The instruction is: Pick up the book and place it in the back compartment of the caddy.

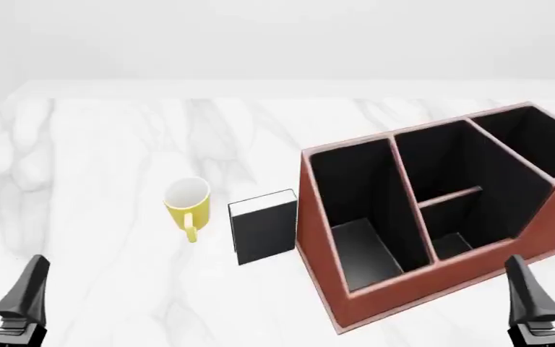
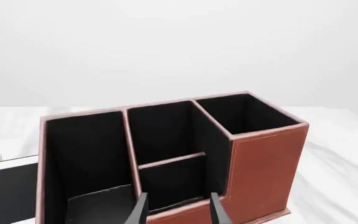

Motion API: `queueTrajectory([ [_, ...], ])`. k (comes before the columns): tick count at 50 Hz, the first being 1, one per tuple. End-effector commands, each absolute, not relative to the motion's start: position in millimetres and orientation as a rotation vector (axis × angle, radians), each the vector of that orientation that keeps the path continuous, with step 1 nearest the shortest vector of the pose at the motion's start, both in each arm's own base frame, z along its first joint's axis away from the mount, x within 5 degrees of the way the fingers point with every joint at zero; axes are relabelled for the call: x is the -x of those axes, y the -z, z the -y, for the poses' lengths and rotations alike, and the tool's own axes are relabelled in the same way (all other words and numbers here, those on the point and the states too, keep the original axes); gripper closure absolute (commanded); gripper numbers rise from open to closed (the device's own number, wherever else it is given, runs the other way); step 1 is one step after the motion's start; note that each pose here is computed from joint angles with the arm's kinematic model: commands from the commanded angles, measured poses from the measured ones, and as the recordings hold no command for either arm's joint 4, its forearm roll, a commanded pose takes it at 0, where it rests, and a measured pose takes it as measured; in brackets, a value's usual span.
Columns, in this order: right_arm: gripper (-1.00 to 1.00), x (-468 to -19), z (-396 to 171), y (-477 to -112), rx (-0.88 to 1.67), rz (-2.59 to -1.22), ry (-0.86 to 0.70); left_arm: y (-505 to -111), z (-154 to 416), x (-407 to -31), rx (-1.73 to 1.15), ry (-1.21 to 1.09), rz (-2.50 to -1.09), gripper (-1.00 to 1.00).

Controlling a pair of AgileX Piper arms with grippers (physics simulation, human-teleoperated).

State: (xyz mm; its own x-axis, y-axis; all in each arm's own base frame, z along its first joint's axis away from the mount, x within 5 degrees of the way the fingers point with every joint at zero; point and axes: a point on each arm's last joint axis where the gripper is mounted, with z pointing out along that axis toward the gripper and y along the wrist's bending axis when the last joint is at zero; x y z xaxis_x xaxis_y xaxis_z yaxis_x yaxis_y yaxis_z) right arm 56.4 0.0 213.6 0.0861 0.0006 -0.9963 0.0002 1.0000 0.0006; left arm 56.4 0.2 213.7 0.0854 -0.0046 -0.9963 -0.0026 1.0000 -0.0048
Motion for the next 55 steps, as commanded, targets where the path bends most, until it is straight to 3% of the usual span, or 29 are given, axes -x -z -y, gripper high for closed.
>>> queueTrajectory([
  [1,-1.00,-57,0,-214,-0.002,-1.487,-0.002,-214,0,-57,0.012,-0.001,-1.491,-1.00],
  [9,-1.00,-58,0,-214,-0.003,-1.488,-0.001,-218,-1,-56,0.013,-0.009,-1.500,-1.00],
  [17,-1.00,-58,0,-215,-0.002,-1.487,-0.003,-247,5,-55,-0.079,0.074,-1.518,-1.00],
  [19,-1.00,-57,0,-215,-0.002,-1.486,-0.004,-257,8,-69,0.004,0.190,-1.575,-1.00],
  [21,-1.00,-57,0,-215,-0.002,-1.486,-0.005,-275,7,-68,-0.073,0.090,-1.533,-1.00],
  [27,-1.00,-57,0,-215,-0.001,-1.486,-0.006,-309,10,-87,-0.084,0.095,-1.542,-1.00],
  [35,-1.00,-57,0,-215,-0.002,-1.487,-0.006,-367,21,-134,-0.188,0.053,-1.561,-1.00],
  [45,-1.00,-57,0,-215,-0.004,-1.488,-0.007,-412,38,-187,-0.288,0.033,-1.600,-1.00],
  [55,-1.00,-59,0,-215,-0.005,-1.490,-0.007,-459,73,-210,-0.612,-0.055,-1.565,-1.00],
])
